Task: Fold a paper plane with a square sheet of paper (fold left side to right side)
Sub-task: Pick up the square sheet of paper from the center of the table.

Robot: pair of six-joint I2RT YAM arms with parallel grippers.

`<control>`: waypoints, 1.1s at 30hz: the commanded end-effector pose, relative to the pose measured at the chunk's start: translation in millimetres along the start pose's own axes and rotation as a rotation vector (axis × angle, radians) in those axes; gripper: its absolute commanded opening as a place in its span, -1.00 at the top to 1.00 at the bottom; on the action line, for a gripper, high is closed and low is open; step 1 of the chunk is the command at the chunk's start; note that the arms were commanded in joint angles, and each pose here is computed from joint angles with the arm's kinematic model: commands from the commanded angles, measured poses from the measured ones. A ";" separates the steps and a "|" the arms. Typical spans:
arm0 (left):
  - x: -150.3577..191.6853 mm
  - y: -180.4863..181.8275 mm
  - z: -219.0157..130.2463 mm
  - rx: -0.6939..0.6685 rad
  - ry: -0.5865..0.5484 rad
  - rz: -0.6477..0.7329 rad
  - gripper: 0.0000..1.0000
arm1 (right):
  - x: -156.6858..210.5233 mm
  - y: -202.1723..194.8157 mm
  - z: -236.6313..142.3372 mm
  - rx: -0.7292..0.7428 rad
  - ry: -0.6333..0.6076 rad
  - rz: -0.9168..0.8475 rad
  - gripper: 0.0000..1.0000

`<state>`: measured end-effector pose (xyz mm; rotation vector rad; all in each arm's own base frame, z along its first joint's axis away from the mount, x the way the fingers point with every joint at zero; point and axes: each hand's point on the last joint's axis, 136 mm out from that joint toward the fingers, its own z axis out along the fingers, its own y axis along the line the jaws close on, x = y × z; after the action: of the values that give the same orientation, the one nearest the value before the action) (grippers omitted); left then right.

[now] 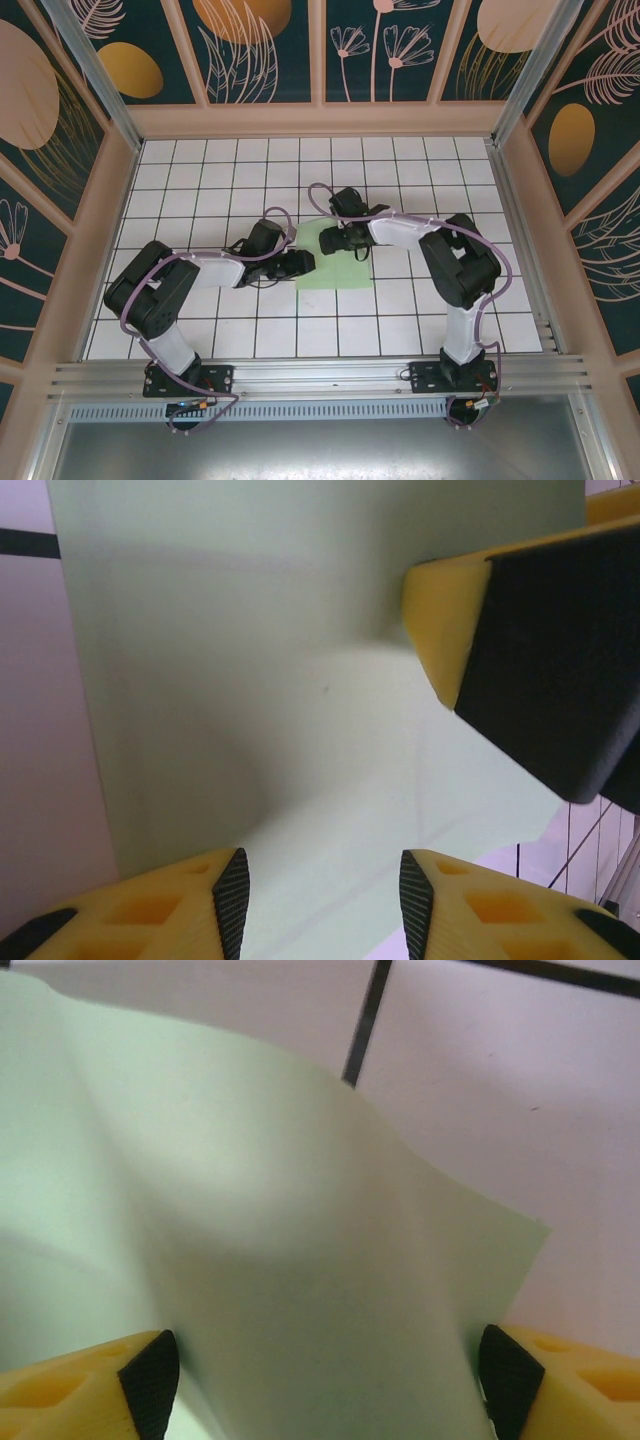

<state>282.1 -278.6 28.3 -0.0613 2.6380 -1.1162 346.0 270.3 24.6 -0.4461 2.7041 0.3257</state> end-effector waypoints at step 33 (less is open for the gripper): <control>-56.2 -183.5 -236.6 0.546 -0.655 0.773 -0.88 | -37.1 78.3 -284.1 -0.764 -0.538 -0.400 0.16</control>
<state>284.2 -222.7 303.3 0.3510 1.6594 -1.1502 283.2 266.2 269.5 -0.7857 2.0124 1.0842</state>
